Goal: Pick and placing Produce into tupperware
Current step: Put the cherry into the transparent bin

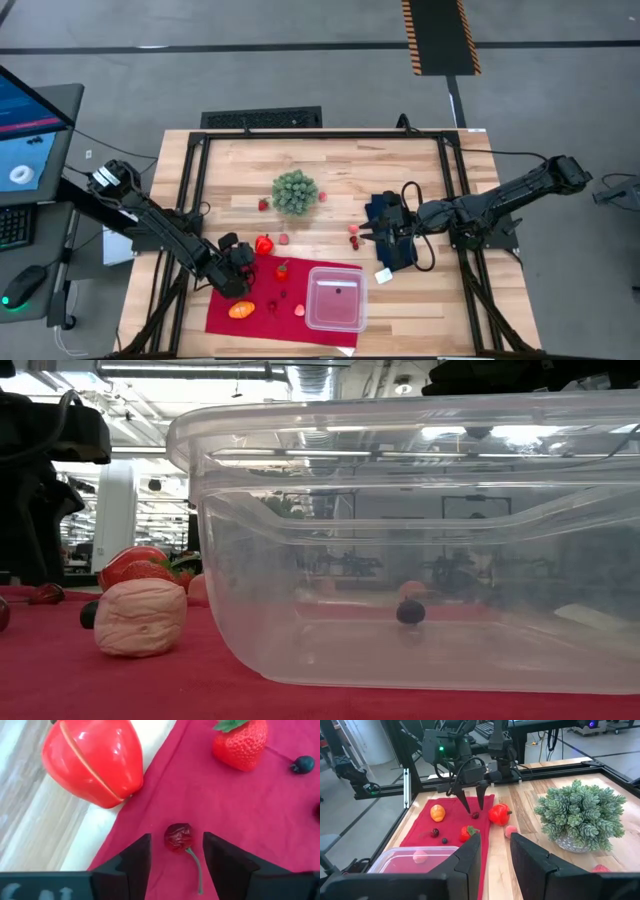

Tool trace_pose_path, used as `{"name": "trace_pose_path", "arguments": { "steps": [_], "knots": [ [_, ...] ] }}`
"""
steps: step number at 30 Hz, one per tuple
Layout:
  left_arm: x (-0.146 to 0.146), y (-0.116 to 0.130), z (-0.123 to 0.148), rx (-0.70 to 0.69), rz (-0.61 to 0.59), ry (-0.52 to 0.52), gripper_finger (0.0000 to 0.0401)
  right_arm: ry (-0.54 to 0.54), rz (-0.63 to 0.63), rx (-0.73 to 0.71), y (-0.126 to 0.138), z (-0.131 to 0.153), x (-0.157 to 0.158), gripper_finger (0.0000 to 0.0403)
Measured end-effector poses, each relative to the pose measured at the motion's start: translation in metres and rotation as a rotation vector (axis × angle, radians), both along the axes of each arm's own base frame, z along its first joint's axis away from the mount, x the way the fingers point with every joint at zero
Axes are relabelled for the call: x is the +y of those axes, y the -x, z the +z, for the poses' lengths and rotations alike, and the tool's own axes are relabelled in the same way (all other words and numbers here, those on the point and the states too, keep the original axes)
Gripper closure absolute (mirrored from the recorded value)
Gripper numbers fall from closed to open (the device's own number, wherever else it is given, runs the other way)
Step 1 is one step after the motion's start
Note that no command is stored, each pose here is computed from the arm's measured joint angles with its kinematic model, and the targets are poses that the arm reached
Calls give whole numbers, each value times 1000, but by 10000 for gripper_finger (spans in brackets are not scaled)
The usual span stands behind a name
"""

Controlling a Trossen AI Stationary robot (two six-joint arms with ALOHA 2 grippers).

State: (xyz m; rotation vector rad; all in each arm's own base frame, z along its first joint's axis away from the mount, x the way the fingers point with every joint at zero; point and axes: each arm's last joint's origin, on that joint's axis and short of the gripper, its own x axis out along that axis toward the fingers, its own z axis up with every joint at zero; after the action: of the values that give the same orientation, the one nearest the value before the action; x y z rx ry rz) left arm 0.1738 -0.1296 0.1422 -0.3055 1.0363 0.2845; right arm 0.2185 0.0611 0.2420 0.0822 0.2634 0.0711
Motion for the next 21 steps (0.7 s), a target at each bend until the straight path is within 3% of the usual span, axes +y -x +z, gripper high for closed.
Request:
{"name": "trace_pose_path", "arguments": {
  "steps": [21],
  "knots": [
    [8,2,-12,10,44,51,230,0,0,0,0,0,0,274]
  ]
}}
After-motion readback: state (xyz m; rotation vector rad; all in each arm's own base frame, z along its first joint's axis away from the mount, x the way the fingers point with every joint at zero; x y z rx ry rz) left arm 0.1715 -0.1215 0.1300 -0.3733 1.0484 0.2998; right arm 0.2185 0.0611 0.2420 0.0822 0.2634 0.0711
